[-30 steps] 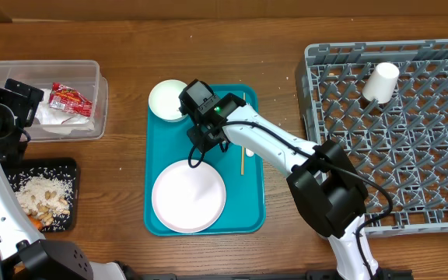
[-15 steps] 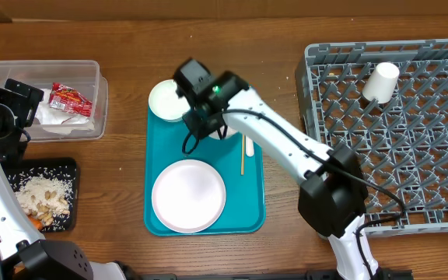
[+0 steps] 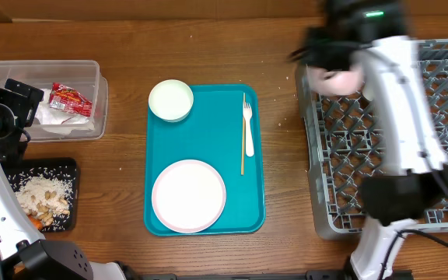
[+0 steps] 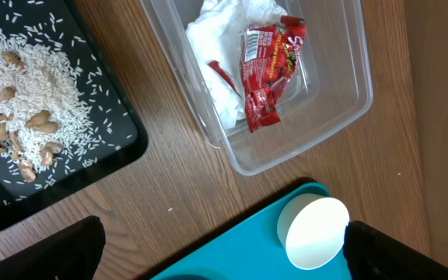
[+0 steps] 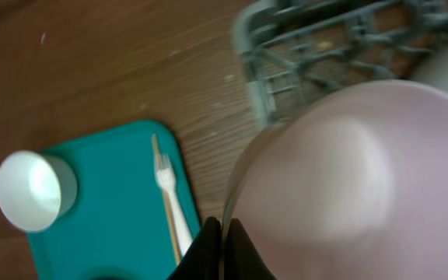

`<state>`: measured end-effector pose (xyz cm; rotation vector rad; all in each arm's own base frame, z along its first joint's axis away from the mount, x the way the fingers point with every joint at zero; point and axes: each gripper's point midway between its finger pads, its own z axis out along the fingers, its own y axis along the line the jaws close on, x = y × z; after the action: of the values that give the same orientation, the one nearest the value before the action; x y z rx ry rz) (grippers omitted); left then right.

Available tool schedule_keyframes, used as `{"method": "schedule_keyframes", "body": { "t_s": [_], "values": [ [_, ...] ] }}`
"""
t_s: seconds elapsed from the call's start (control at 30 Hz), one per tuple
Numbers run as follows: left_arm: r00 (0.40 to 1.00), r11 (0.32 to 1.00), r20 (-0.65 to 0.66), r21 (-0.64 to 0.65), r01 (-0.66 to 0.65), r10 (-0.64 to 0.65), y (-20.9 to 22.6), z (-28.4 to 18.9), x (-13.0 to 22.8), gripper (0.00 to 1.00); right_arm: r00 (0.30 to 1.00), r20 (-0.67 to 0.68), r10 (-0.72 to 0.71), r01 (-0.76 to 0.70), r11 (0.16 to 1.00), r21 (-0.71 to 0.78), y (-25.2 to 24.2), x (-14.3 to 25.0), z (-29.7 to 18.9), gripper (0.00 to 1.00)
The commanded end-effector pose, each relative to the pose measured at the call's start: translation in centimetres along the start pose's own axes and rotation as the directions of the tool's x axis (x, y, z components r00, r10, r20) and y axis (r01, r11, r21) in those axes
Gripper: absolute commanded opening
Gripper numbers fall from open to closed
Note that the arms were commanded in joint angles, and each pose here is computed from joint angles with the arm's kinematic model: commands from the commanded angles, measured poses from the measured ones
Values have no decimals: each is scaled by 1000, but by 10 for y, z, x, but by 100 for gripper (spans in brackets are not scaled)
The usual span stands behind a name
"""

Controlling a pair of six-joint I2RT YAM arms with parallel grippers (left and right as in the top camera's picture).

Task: Sort waste into correct bins and load items into the dishwasher
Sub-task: 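Lift the pink bowl and carry it right into the dish rack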

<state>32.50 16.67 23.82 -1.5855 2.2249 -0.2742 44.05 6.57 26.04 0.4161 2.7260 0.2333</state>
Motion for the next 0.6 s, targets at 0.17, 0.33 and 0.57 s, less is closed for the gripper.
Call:
{"method": "schedule_keyframes", "body": {
  "t_s": [0.17, 0.33, 0.57],
  "values": [
    [1000, 1000, 9, 13, -27, 27, -3, -4, -1, 100, 982, 56, 182, -135, 871, -472, -88, -40, -97, 4],
    [1000, 1000, 9, 13, -27, 27, -3, -4, -1, 100, 977, 41, 210, -136, 757, -639, -131, -31, -111, 4],
    [1000, 1000, 8, 13, -27, 27, -3, -4, -1, 100, 979, -97, 178, -186, 600, -778, -124, -3, -57, 4]
  ]
}}
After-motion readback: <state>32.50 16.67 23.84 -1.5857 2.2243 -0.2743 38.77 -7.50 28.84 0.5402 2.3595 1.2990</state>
